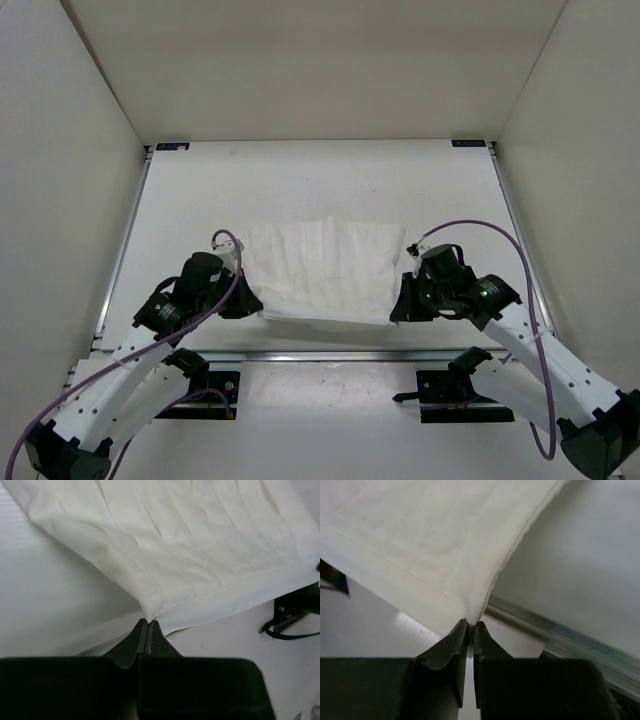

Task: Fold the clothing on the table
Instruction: Fold the skirt

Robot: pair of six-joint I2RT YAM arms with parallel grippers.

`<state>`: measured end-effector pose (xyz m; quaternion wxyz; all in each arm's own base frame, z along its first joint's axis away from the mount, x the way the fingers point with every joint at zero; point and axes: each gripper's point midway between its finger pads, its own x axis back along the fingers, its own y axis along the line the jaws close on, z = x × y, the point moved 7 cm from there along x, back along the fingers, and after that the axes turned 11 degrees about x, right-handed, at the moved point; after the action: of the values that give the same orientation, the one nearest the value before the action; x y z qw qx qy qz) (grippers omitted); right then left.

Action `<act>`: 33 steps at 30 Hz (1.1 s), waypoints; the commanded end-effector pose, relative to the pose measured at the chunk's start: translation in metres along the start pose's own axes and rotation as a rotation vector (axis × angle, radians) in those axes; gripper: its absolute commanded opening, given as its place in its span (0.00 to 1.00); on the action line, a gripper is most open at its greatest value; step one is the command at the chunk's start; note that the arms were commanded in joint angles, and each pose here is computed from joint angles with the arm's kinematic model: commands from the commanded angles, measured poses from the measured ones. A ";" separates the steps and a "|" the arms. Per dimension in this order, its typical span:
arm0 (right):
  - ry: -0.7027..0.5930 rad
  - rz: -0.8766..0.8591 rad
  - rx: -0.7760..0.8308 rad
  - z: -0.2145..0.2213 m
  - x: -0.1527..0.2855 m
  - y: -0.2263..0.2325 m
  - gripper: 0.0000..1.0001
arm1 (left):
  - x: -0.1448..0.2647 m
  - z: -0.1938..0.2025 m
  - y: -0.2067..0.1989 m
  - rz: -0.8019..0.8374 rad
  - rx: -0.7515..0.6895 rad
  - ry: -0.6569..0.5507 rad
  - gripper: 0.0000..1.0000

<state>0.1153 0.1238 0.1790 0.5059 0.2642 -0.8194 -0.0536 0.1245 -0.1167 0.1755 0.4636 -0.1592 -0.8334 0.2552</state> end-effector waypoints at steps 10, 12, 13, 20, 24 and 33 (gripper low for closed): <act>-0.215 -0.177 -0.078 -0.052 0.045 -0.008 0.00 | 0.019 -0.062 -0.011 0.049 0.123 -0.194 0.00; -0.283 -0.194 -0.102 -0.080 0.037 -0.021 0.00 | 0.008 -0.082 -0.007 0.053 0.173 -0.253 0.00; -0.316 -0.187 -0.108 -0.098 0.029 -0.027 0.00 | 0.002 -0.093 -0.002 0.043 0.205 -0.279 0.00; -0.361 -0.131 -0.156 -0.217 -0.047 -0.074 0.06 | -0.063 -0.170 0.033 -0.068 0.313 -0.309 0.03; -0.443 -0.081 -0.121 -0.262 -0.065 -0.099 0.51 | -0.074 -0.213 0.034 0.006 0.330 -0.385 0.57; -0.362 0.028 -0.210 -0.186 -0.076 -0.116 0.61 | -0.078 -0.164 0.050 -0.085 0.317 -0.327 0.75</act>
<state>0.3591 0.0982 0.1707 0.3880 0.1887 -0.8838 -0.1810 0.3267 -0.0691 0.1703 0.3499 -0.0132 -0.8443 0.4057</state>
